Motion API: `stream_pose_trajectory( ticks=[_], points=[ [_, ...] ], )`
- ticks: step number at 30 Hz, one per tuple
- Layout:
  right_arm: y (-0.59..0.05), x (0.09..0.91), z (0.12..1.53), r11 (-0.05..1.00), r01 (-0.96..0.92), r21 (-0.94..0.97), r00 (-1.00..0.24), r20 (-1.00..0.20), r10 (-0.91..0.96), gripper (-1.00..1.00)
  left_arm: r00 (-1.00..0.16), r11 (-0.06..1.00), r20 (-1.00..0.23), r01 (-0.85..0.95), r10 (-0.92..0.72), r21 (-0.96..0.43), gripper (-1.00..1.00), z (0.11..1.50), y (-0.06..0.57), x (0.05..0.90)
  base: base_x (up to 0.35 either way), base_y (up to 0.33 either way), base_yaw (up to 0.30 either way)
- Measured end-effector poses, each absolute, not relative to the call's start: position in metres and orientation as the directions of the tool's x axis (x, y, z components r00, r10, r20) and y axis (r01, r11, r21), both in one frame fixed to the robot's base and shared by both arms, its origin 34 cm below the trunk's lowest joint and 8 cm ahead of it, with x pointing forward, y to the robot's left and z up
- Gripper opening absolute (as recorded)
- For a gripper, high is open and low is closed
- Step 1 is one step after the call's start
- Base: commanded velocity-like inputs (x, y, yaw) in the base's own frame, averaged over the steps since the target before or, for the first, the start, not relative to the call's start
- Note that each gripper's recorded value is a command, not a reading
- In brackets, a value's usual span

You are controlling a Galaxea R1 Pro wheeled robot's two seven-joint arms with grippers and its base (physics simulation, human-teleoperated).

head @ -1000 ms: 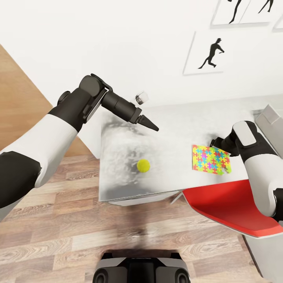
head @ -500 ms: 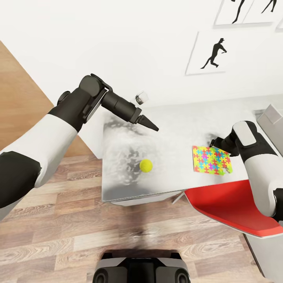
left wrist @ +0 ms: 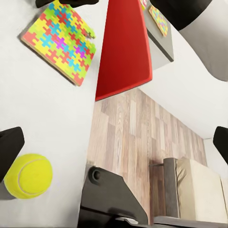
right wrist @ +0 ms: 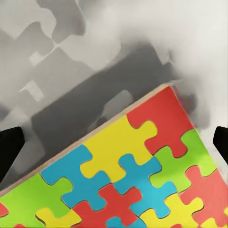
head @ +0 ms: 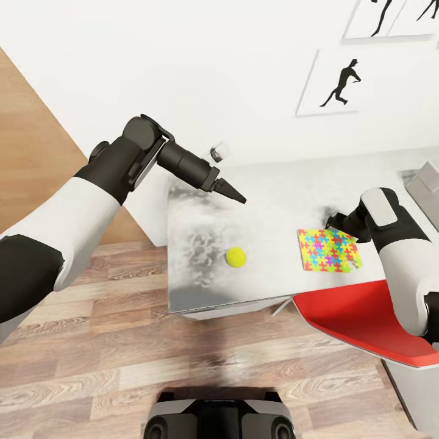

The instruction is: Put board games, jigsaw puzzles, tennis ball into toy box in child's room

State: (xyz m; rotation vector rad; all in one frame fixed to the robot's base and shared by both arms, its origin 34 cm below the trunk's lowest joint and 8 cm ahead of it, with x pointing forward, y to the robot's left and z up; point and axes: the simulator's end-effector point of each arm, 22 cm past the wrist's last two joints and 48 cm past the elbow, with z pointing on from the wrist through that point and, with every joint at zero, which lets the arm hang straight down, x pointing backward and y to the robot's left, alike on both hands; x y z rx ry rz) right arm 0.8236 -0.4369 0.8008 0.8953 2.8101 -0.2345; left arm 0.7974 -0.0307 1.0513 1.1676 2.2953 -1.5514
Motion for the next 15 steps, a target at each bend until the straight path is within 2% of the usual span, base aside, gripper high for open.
stream_pose_trajectory(
  ticks=[3, 8, 15],
  points=[
    [-0.4371, 0.8235, 0.8009, 0.806, 0.584, -0.095, -0.802, -0.221, 0.555, 1.0, -0.69, 0.168, -0.502, 0.66, 0.521, -0.732, 1.0, 1.0515, -0.0315, 0.797, 0.0, 0.054, 0.0],
    [-0.4366, 0.8237, 0.8006, 0.804, 0.587, -0.089, -0.799, -0.219, 0.56, 1.0, -0.69, 0.168, -0.502, 0.66, 0.521, -0.732, 1.0, 1.0515, -0.0317, 0.797, 0.0, 0.184, 0.0],
    [-0.4379, 0.8233, 0.8007, 0.805, 0.586, -0.092, -0.801, -0.22, 0.557, 1.0, -0.69, 0.169, -0.503, 0.66, 0.521, -0.732, 1.0, 1.0518, -0.0312, 0.7969, 0.0, 0.108, 0.0]
  ],
)
